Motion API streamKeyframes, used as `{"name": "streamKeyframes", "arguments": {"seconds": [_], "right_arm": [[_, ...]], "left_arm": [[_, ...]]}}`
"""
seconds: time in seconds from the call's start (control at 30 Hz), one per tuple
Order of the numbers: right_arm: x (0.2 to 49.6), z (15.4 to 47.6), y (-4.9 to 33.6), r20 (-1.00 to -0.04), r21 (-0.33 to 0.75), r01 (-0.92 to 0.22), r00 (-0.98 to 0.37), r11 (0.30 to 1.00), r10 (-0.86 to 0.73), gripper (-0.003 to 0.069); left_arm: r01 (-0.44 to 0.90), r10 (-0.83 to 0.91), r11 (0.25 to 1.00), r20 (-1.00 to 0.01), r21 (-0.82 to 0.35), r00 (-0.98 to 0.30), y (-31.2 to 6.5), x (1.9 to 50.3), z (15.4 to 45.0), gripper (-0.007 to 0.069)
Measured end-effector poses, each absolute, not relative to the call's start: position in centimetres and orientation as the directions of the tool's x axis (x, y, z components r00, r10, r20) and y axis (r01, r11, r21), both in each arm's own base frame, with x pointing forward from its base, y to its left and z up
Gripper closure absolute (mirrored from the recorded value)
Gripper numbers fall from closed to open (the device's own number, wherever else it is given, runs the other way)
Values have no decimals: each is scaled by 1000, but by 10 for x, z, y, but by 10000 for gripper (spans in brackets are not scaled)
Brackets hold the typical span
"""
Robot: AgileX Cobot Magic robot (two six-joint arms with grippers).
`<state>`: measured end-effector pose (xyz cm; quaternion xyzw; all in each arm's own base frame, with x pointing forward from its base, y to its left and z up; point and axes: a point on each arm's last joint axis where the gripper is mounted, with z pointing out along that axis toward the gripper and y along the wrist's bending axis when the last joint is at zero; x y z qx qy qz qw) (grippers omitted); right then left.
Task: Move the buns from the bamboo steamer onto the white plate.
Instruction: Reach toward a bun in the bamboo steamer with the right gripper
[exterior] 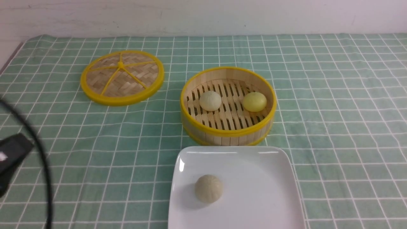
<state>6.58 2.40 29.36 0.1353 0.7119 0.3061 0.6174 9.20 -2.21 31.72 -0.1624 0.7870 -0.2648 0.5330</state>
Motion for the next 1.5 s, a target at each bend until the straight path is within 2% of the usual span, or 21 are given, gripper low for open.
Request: {"name": "streamKeyframes", "arguments": {"seconds": [0.03, 0.07, 0.1, 0.2, 0.3, 0.37, 0.4, 0.47, 0.57, 0.63, 0.73, 0.77, 0.87, 1.0, 1.17, 1.2, 1.3, 1.4, 1.5], "right_arm": [[82, 298, 31, -798, 569, -177, -356, 803, 487, 661], [83, 300, 33, -795, 564, -185, -382, 805, 470, 660], [98, 300, 38, -759, 547, -174, -516, 819, 398, 660], [134, 293, 48, -570, 532, -151, -791, 833, 221, 659], [167, 282, 62, -377, 571, -181, -924, 801, 61, 657], [180, 280, 75, -340, 610, -257, -939, 749, -45, 656], [191, 282, 91, -327, 658, -316, -938, 683, -119, 654], [206, 290, 122, -377, 704, -447, -894, 552, -243, 654], [227, 297, 155, -418, 688, -539, -842, 486, -342, 653], [250, 297, 175, -420, 639, -574, -818, 512, -393, 650], [290, 292, 193, -383, 532, -551, -834, 643, -398, 641], [305, 286, 195, -358, 486, -522, -851, 701, -386, 635], [338, 282, 199, -348, 387, -460, -875, 799, -335, 613], [376, 279, 200, -393, 242, -399, -874, 885, -286, 559], [409, 262, 201, -475, 141, -323, -852, 936, -222, 445], [410, 260, 201, -478, 136, -322, -850, 937, -223, 445], [428, 235, 202, -525, 51, -330, -811, 942, -256, 369], [437, 215, 202, -528, 2, -343, -798, 939, -291, 345], [440, 202, 203, -511, -12, -347, -804, 938, -304, 363]], "left_arm": [[-2, -465, 836, -706, -549, -534, -26, 110, 315, 624], [3, -457, 838, -705, -546, -542, -27, 109, 316, 624], [-14, -402, 853, -639, -522, -656, -30, 122, 312, 624], [-14, -285, 880, -504, -475, -815, -33, 150, 303, 624], [-30, -240, 885, -398, -465, -885, -35, 169, 288, 624], [-44, -235, 885, -363, -464, -902, -35, 176, 281, 624], [-52, -232, 885, -342, -462, -911, -35, 179, 277, 624], [-66, -234, 882, -314, -466, -920, -35, 184, 272, 622], [-67, -235, 880, -308, -470, -922, -36, 185, 271, 618], [-69, -239, 877, -306, -476, -921, -36, 185, 271, 615], [-70, -241, 875, -306, -479, -921, -36, 185, 271, 608], [-70, -241, 875, -306, -479, -921, -36, 185, 271, 605], [-69, -242, 875, -310, -479, -919, -36, 186, 272, 602], [-69, -246, 876, -321, -477, -915, -36, 187, 272, 597], [-69, -251, 877, -330, -476, -910, -35, 188, 272, 590], [-69, -251, 877, -331, -476, -909, -35, 188, 272, 590], [-68, -251, 877, -334, -475, -909, -35, 188, 272, 584], [-67, -250, 877, -334, -475, -909, -35, 188, 272, 582], [-67, -250, 877, -334, -475, -909, -35, 188, 272, 580]]}}
